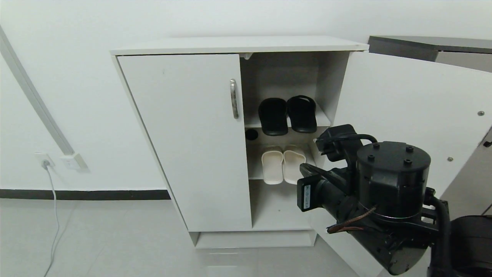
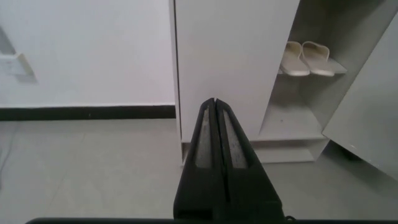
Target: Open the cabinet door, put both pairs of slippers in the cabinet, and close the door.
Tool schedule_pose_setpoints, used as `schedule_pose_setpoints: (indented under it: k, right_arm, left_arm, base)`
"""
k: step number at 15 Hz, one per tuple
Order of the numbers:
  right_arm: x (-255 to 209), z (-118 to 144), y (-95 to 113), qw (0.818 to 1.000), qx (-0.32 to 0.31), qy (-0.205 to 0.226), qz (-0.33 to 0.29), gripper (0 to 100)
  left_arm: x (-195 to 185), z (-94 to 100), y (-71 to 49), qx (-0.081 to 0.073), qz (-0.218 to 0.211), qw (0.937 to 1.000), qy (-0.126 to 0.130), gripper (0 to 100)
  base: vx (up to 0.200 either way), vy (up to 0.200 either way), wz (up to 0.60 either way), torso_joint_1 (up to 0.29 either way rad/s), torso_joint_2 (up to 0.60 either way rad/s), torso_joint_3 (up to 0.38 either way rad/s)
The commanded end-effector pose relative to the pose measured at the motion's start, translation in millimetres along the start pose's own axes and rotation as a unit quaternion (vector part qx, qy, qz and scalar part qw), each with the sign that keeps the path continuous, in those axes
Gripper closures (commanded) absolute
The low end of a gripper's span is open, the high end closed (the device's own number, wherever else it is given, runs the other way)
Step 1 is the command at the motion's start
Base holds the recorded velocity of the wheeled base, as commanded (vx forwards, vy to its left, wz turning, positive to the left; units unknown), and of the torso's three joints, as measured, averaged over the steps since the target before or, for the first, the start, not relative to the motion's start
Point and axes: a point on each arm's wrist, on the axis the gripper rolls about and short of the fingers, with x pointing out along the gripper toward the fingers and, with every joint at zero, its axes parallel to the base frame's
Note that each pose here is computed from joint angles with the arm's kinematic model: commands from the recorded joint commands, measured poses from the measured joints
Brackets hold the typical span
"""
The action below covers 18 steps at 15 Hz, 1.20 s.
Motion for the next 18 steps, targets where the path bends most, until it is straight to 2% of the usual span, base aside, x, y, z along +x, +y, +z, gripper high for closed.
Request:
schedule_pose_setpoints:
  k: [1,3,18]
  right_arm:
    - [3.0,-6.3,-2.4,1.0,-0.004,0.009,-0.001,100]
    - [3.7,-10.1,-5.3,1.0,-0.007,0.013,0.005,100]
    - [3.3,-17.1,-7.4,1.0,-0.016,0.025,0.007,100]
  left_arm:
    - [0.0,0.0,0.0,0.0,0.0,1.0,0.0,100]
    - [0.0,0.0,0.0,0.0,0.0,1.0,0.0,100]
    - [0.0,0.1,0.0,0.0,0.0,1.0,-0.001,100]
  base:
    - [-0.2,0.0,0.0,0.002,0.01,0.002]
    - [-0.2,0.0,0.0,0.002,0.0,0.007]
    - [0.0,0.0,0.0,0.0,0.0,0.0]
